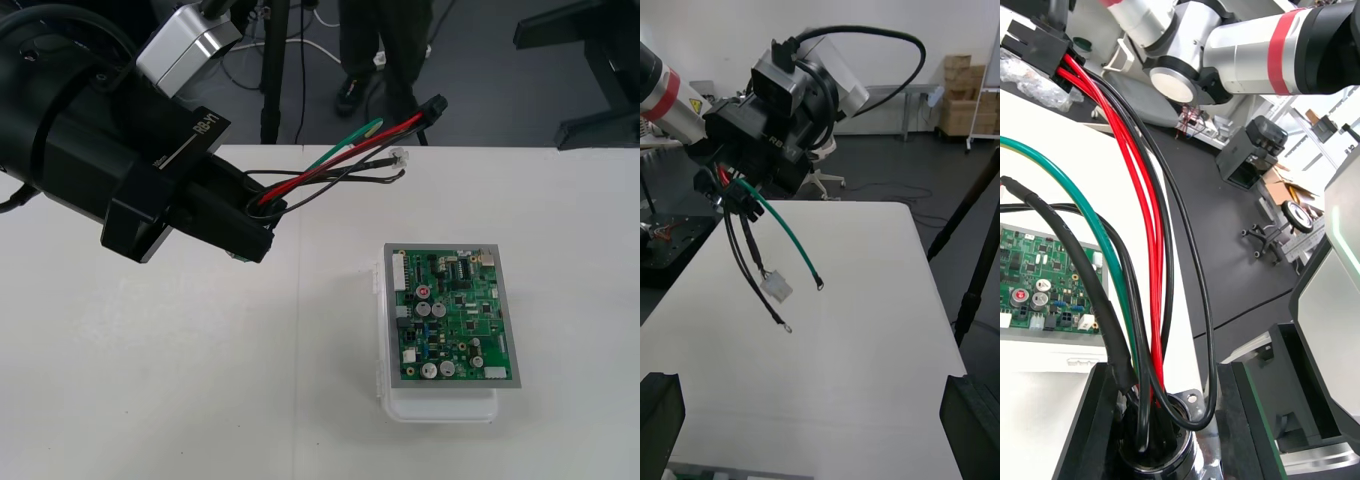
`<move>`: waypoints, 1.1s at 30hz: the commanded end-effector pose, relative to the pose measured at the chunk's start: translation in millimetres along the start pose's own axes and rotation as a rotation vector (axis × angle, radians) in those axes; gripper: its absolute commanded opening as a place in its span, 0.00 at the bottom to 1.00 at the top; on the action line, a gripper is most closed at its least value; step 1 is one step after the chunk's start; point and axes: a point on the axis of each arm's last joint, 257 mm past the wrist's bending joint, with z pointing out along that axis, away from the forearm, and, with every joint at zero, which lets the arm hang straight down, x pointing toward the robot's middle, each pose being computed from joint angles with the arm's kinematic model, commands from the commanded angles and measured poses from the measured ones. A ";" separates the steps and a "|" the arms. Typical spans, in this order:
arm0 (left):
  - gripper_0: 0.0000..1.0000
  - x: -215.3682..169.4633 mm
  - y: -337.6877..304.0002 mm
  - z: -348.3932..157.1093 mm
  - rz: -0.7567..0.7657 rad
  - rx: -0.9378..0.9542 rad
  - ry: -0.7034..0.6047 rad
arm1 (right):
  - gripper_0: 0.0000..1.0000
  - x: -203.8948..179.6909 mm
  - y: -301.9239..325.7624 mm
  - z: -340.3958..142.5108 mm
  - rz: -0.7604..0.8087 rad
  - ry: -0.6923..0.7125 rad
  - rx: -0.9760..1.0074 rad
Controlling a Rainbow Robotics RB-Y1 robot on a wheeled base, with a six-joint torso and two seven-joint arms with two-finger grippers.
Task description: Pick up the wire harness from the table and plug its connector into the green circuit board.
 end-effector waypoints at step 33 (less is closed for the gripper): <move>0.00 -13.1 3.1 16.2 -0.017 0.023 -0.016 | 1.00 -45.0 33.7 91.9 -0.208 -0.164 -0.185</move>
